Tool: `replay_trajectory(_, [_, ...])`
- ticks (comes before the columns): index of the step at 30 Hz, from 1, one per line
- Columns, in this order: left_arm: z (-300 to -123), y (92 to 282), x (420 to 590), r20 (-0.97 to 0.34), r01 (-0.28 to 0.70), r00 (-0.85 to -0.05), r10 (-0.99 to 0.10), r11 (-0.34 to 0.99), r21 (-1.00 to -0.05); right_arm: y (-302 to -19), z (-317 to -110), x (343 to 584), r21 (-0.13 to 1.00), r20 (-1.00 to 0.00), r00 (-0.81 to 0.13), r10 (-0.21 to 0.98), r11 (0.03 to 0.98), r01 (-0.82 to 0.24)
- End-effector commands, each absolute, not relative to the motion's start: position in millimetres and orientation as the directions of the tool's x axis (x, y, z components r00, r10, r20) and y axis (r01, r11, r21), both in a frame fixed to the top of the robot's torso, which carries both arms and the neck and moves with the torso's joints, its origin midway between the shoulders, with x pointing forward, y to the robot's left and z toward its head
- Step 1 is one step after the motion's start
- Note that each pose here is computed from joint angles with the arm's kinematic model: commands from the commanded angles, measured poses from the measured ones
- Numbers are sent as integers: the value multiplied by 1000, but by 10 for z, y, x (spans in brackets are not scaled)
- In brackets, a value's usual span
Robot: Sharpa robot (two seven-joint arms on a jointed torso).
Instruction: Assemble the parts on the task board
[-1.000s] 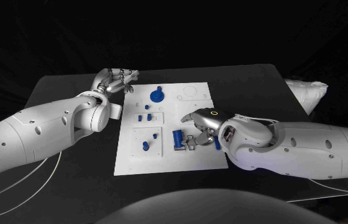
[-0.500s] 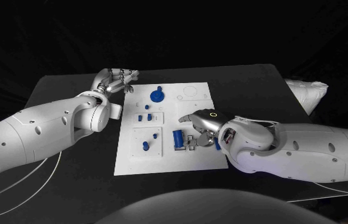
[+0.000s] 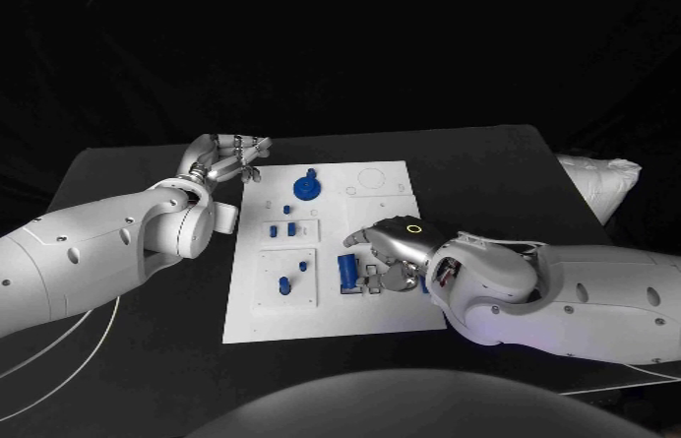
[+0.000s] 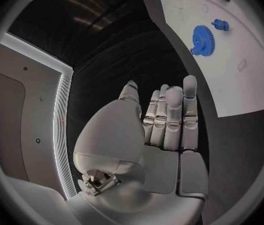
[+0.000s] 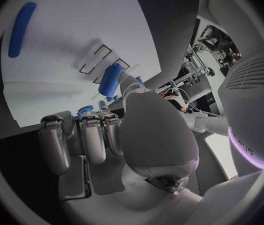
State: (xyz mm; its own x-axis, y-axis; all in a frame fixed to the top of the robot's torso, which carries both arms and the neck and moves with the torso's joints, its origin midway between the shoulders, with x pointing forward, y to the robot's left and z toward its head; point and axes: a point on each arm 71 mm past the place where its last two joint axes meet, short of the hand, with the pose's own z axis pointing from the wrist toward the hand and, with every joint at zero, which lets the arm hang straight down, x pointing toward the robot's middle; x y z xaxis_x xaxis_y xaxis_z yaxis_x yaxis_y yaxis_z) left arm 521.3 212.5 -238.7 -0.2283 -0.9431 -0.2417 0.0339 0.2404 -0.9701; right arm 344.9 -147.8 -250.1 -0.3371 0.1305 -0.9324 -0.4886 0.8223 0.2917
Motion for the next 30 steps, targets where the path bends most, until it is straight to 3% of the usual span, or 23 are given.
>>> replay_trajectory(1, [-2381, 2097, 5207, -237, 42, -247, -940, 233, -971, -1451, -2469, 3425, 292, -941, -308, 140, 797, -529])
replay_trajectory(30, [-2389, 2098, 5204, -236, 40, -248, -940, 233, -972, -1407, -2473, 3415, 321, -933, -323, 161, 777, -541])
